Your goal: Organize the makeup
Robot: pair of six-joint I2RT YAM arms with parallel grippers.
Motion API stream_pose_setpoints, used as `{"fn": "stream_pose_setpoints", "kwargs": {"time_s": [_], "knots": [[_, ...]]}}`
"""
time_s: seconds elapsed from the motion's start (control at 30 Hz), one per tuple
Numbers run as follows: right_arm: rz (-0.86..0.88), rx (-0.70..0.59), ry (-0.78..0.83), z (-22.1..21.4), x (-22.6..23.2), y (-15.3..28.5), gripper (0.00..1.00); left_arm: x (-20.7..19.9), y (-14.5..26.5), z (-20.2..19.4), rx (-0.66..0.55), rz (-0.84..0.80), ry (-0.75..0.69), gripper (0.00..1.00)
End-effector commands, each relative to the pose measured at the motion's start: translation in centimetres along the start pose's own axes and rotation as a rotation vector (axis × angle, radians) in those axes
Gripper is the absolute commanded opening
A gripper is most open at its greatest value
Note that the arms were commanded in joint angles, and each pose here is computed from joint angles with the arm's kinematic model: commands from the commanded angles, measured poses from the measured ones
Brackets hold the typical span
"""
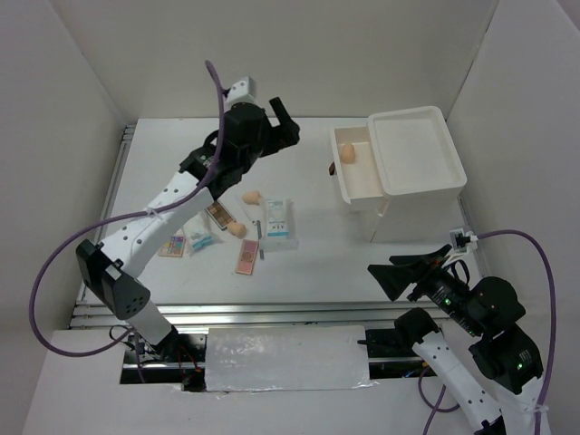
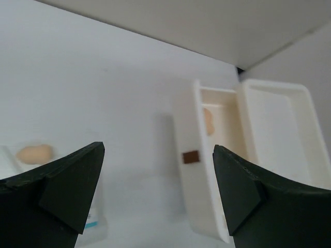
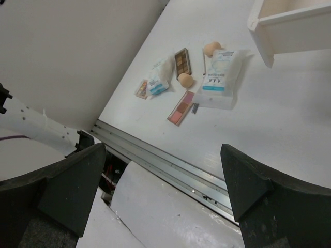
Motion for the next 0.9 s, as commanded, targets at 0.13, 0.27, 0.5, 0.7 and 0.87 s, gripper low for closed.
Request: {"fn": "stream_pose_setpoints", "kwargs": {"time_s": [0.13, 0.27, 0.5, 0.7, 0.87], "knots": [[0.002, 0.013, 0.012, -0.1, 0.0, -0.7, 1.0, 16.9, -1.9, -9.6, 0.316, 0.496, -0.151, 0.99], [-0.004, 0.025, 0.004, -0.5, -0.4, -1.1, 1.0, 18.6, -3.8, -12.2, 0.385, 0.483, -0.158, 0.99], [-0.01, 0.045, 0.002, -1.2, -1.1, -1.6, 1.0, 21.7, -7.0, -17.7, 0.523, 0.468, -0.192, 0.99], [-0.018, 0.062, 0.0, -1.8, -1.6, -1.9, 1.0, 23.2, -9.2, -19.8, 0.565, 0.457, -0.18, 0.99], [-0.025, 0.063, -0.002, -1.9, -1.9, -2.1, 1.0, 23.0, -10.8, -19.7, 0.557, 0.437, -0.188, 0.93]]}}
Point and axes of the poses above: each gripper's point midway between its finger pads, its own y axis back along the fingers, its own x axis along the line the jaws close on, z = x × y, the point moved 1 cm from there along y, back along the fingers, and after that the axes turned 9 degrees about -y, right-handed, at the moved point
